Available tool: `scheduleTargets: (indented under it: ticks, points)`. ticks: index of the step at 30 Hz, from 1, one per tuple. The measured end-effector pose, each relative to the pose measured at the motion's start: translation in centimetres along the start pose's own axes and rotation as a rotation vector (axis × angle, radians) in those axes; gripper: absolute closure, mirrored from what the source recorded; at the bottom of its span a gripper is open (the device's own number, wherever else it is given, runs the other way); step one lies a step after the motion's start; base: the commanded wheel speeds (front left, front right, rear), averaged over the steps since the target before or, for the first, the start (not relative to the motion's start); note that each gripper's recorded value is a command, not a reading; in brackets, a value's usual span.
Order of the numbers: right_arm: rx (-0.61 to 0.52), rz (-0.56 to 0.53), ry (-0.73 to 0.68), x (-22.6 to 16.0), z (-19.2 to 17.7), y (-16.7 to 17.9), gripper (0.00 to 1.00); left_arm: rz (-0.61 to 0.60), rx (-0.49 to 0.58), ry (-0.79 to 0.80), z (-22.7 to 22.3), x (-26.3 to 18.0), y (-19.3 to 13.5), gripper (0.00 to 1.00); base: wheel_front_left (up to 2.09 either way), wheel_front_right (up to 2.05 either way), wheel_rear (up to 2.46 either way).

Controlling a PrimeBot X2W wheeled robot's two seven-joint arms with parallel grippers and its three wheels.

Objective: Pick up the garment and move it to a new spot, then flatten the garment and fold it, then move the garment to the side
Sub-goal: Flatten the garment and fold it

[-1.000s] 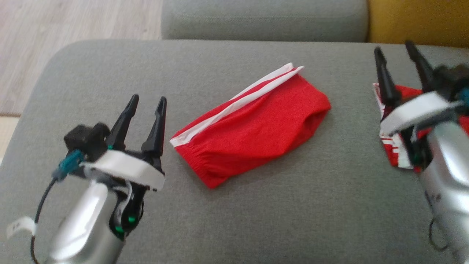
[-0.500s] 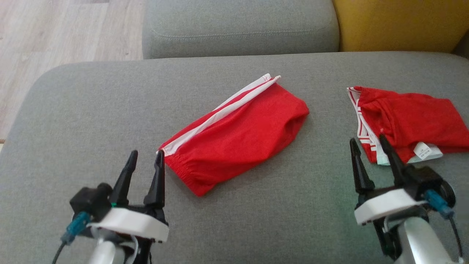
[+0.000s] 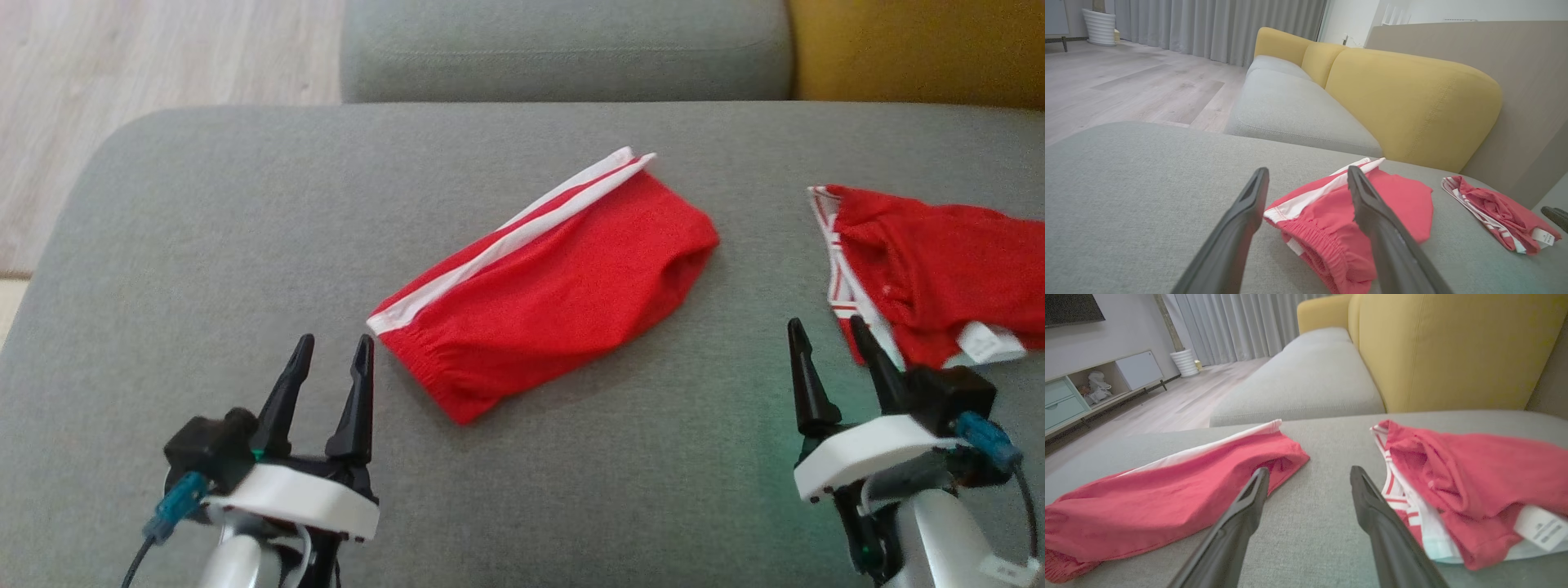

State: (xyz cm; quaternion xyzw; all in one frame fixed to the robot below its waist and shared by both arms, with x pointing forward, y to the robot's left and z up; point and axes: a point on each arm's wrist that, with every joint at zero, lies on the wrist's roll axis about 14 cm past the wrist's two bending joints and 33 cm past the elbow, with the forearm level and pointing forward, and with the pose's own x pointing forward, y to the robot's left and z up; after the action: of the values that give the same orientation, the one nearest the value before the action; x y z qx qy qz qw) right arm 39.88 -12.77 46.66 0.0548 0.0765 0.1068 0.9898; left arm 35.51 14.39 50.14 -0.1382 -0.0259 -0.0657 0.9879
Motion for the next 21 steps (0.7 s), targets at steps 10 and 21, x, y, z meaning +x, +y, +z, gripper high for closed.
scheduleTargets:
  ticks: [10,21]
  points:
    - [0.311,0.011,0.235,4.9,-3.8,1.0,0.0,0.07,0.005,0.042,-1.2,-0.4,2.4,0.0,0.0,0.0,0.0]
    - [0.598,0.01,0.43,11.2,-7.3,3.4,0.0,0.144,-0.034,0.085,-2.4,-0.8,4.3,0.0,0.0,0.0,0.0]
